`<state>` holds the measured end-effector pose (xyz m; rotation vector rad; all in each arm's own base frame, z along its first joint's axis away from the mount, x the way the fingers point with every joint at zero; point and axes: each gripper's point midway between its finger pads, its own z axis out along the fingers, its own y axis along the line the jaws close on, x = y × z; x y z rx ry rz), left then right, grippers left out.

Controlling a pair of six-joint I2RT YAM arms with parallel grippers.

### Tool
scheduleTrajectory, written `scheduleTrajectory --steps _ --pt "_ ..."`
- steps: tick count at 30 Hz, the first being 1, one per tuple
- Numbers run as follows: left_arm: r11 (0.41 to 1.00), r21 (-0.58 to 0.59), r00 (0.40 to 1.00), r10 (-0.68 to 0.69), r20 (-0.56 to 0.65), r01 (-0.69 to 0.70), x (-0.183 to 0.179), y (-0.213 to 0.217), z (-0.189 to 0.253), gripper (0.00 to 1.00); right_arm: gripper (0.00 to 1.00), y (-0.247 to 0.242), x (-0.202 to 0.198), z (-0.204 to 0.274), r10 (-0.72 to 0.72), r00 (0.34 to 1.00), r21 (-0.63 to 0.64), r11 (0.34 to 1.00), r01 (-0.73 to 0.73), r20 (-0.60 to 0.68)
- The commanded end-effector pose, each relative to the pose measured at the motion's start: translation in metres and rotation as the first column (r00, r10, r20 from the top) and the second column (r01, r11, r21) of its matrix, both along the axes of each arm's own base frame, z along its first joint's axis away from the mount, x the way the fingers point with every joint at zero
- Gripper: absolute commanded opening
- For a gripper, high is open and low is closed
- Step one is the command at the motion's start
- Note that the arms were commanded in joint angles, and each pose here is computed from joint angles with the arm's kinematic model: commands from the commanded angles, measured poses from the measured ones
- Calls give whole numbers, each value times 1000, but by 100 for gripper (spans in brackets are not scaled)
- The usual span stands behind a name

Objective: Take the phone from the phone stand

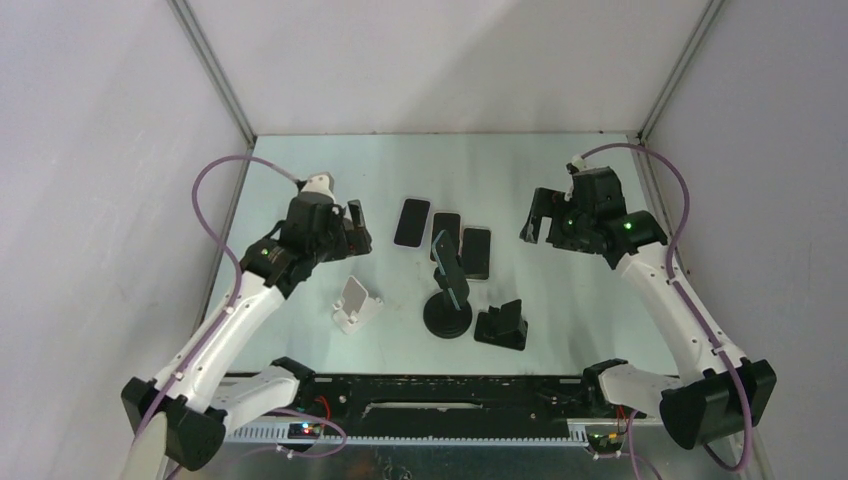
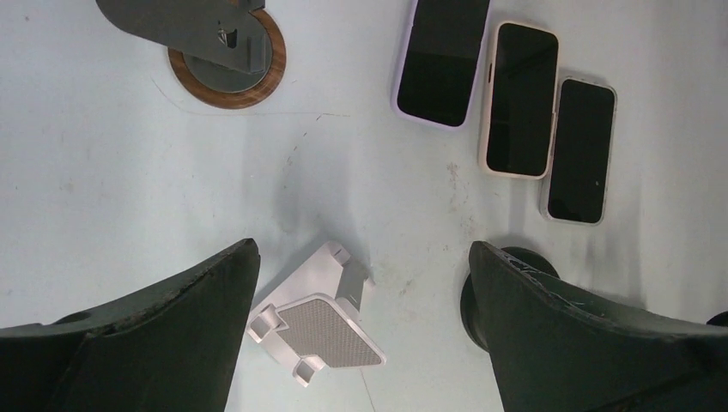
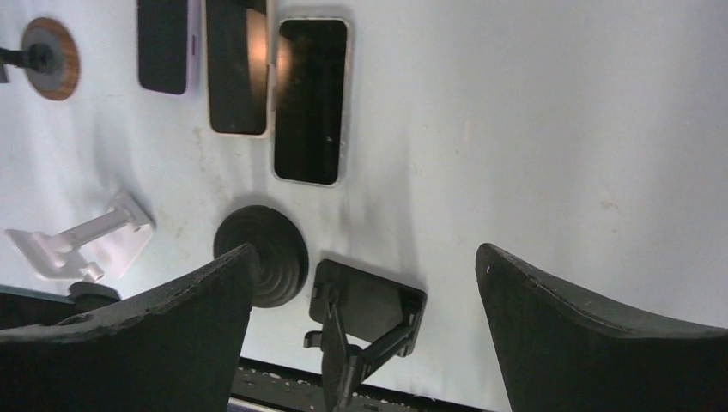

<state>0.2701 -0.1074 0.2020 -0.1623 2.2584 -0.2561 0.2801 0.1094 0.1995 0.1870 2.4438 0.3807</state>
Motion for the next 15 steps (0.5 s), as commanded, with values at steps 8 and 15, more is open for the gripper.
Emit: scheduleTrajectory --steps 8,15 --pt "981 -9 964 -191 186 196 2 -21 53 100 99 24 2 67 183 958 81 975 -205 219" --pt "972 -86 940 -184 286 217 4 -31 69 100 99 3 0 111 124 928 55 987 -153 352"
